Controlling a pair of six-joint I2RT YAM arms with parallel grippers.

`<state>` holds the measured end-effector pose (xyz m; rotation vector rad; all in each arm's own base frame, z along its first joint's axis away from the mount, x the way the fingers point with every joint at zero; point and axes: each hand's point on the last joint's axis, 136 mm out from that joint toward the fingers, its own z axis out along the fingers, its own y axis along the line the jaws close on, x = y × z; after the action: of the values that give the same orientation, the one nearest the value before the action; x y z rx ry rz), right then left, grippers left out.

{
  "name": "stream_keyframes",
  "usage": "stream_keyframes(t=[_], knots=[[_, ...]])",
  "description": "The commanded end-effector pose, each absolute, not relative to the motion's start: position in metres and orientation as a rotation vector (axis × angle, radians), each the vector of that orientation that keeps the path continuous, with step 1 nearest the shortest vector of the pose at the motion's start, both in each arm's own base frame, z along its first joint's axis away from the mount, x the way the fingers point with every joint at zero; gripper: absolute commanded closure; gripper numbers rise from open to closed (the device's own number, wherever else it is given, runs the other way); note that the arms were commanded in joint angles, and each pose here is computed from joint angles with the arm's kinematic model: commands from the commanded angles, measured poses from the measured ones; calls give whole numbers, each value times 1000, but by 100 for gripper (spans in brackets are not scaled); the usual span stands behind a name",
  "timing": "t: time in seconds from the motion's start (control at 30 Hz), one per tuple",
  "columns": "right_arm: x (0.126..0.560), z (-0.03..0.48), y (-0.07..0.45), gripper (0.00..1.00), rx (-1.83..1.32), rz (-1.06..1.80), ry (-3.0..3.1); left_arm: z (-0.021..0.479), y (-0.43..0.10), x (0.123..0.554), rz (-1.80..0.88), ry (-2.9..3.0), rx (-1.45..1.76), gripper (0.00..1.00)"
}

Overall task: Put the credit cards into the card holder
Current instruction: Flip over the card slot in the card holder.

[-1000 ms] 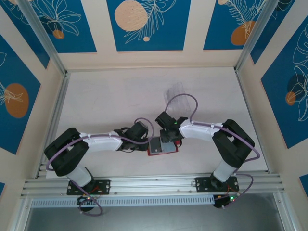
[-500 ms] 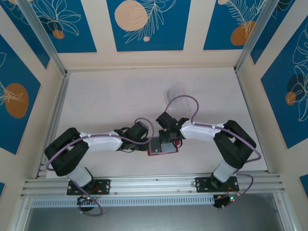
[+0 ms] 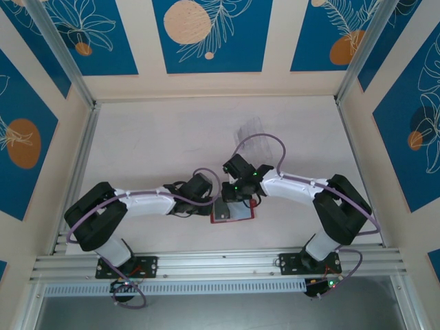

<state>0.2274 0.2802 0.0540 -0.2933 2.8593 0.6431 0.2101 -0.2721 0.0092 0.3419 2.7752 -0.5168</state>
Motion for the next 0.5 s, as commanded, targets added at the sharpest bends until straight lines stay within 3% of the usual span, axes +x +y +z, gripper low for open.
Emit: stream_keyframes(t=[0.0,0.13,0.47], knots=[[215,59,312,81,-322,882,2892,0,-307,216,-656,2709,395,81],[211,65,323,70,-338,1001,2876,0,-304,216,-645,2712,382,81],[210,107,306,58,-361,1045,2737,-5,-291,215,-643,2726,332,79]])
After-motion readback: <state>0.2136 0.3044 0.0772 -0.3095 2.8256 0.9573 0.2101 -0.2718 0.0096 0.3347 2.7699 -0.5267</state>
